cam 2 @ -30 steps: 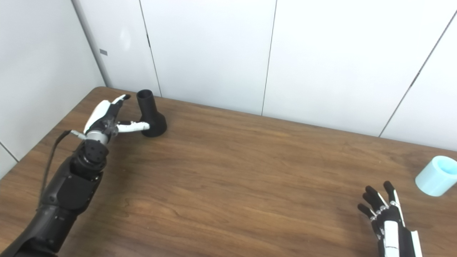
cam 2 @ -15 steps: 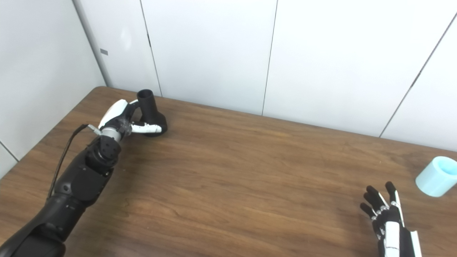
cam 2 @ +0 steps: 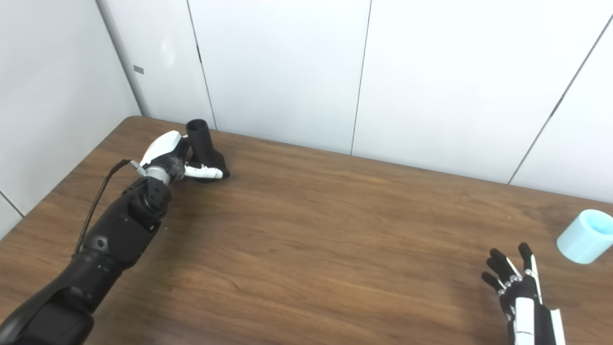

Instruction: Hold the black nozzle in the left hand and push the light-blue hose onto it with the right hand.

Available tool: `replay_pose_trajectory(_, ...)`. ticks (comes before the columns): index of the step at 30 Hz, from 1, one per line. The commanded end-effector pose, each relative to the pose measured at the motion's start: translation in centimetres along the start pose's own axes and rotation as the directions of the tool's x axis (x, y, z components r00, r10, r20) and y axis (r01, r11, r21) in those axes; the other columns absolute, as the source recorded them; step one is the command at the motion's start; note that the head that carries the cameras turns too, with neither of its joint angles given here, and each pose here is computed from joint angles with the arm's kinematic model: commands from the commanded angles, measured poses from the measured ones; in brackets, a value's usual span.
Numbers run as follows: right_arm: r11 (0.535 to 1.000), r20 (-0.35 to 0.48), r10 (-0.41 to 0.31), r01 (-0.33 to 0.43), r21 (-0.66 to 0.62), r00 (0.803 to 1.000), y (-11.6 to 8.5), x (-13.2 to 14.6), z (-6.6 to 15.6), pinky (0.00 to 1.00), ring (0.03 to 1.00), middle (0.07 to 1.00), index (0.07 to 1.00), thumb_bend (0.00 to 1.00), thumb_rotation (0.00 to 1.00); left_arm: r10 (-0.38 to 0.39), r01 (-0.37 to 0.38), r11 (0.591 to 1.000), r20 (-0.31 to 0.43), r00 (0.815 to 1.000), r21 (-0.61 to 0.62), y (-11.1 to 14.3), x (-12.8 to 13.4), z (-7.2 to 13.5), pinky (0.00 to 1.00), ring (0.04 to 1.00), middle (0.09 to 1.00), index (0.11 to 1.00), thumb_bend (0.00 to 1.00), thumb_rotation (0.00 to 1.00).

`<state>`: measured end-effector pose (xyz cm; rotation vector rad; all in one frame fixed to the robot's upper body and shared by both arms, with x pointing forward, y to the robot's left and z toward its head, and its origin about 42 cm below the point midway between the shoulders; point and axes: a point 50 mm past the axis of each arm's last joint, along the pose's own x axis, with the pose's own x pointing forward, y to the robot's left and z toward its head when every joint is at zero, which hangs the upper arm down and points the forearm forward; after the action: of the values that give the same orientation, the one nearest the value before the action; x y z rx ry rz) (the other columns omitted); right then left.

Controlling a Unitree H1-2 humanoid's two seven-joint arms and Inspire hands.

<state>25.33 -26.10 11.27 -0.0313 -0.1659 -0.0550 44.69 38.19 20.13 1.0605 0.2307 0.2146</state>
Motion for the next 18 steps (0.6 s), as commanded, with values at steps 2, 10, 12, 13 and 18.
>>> replay_pose_trajectory(2, 0.999, -0.016, -0.002, 0.003, 0.037, 1.0, 0.68, -0.94, -0.93, 0.82, 0.87, 0.861, 0.996, 0.47, 0.98, 0.086, -0.087, 0.996, 0.041, 0.995, 0.025, 3.26, 1.04, 1.71, 0.99, 0.961, 0.889, 0.834, 1.0, 0.39)
replay_pose_trajectory(10, 1.0, -0.025, 0.002, -0.001, 0.028, 1.0, 0.69, -0.99, -0.98, 0.83, 0.873, 0.853, 0.999, 0.49, 0.99, 0.079, -0.079, 0.997, 0.036, 0.996, -0.003, 2.91, 1.3, 1.58, 1.0, 0.932, 0.852, 0.801, 1.0, 0.36)
replay_pose_trajectory(12, 0.999, -0.027, 0.004, -0.003, 0.035, 1.0, 0.67, -1.0, -1.0, 0.83, 0.872, 0.852, 0.997, 0.5, 0.99, 0.078, -0.078, 0.997, 0.037, 0.996, -0.008, 2.78, 1.35, 1.57, 1.0, 0.926, 0.841, 0.795, 1.0, 0.35)
replay_pose_trajectory(13, 0.999, -0.028, 0.005, -0.004, 0.037, 1.0, 0.67, -1.0, -1.02, 0.83, 0.872, 0.85, 0.995, 0.5, 0.98, 0.076, -0.075, 0.997, 0.039, 0.996, -0.01, 2.71, 1.38, 1.55, 1.0, 0.917, 0.83, 0.789, 1.0, 0.34)
replay_pose_trajectory(18, 1.0, -0.03, 0.001, 0.0, 0.029, 1.0, 0.65, -0.99, -1.09, 0.83, 0.868, 0.845, 0.983, 0.51, 0.98, 0.069, -0.07, 0.997, 0.059, 0.996, 0.012, 2.4, 1.34, 1.58, 0.99, 0.891, 0.796, 0.74, 0.96, 0.31)
